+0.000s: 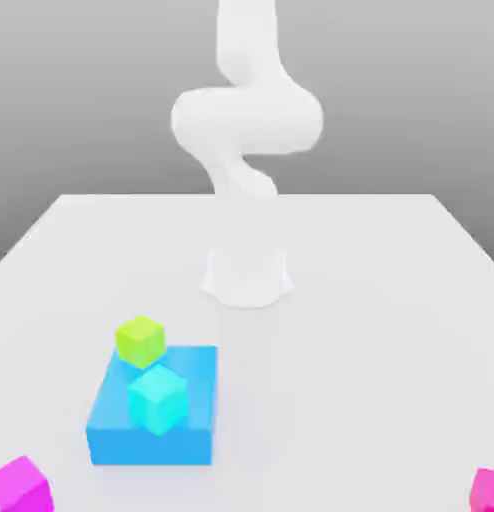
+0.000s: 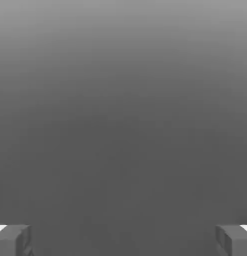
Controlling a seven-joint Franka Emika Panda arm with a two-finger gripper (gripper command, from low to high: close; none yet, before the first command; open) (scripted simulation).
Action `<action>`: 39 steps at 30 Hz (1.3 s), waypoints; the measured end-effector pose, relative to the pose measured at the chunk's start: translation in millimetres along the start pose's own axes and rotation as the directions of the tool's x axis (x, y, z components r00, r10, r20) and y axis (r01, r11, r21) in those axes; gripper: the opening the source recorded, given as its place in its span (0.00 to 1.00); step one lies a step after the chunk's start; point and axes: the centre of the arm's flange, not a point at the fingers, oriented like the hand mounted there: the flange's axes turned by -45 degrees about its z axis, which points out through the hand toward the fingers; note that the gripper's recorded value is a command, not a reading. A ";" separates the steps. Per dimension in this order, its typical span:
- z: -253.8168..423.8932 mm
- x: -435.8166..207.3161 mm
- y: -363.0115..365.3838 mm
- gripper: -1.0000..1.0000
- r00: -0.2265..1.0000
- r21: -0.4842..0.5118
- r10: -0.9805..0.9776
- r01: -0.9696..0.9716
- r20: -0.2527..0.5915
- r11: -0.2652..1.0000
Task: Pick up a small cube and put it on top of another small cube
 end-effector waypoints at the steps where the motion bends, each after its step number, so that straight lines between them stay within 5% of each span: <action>1: 17.4 2.8 -5.8 0.50 0.999 0.017 -0.038 0.037 0.024 0.999; 16: 256.6 -31.2 -128.5 0.50 0.781 0.319 -0.577 0.498 0.237 0.806; 31: 446.3 -205.2 -264.7 0.50 0.268 0.634 -0.944 0.701 0.192 0.328; 35: 491.7 -251.4 -272.7 0.50 0.232 0.650 -0.956 0.701 0.181 0.294; 36: 499.4 -259.2 -273.0 0.00 0.231 0.650 -0.956 0.701 0.181 0.293; 39: 499.4 -259.3 -272.9 0.00 0.231 0.651 -0.956 0.701 0.181 0.293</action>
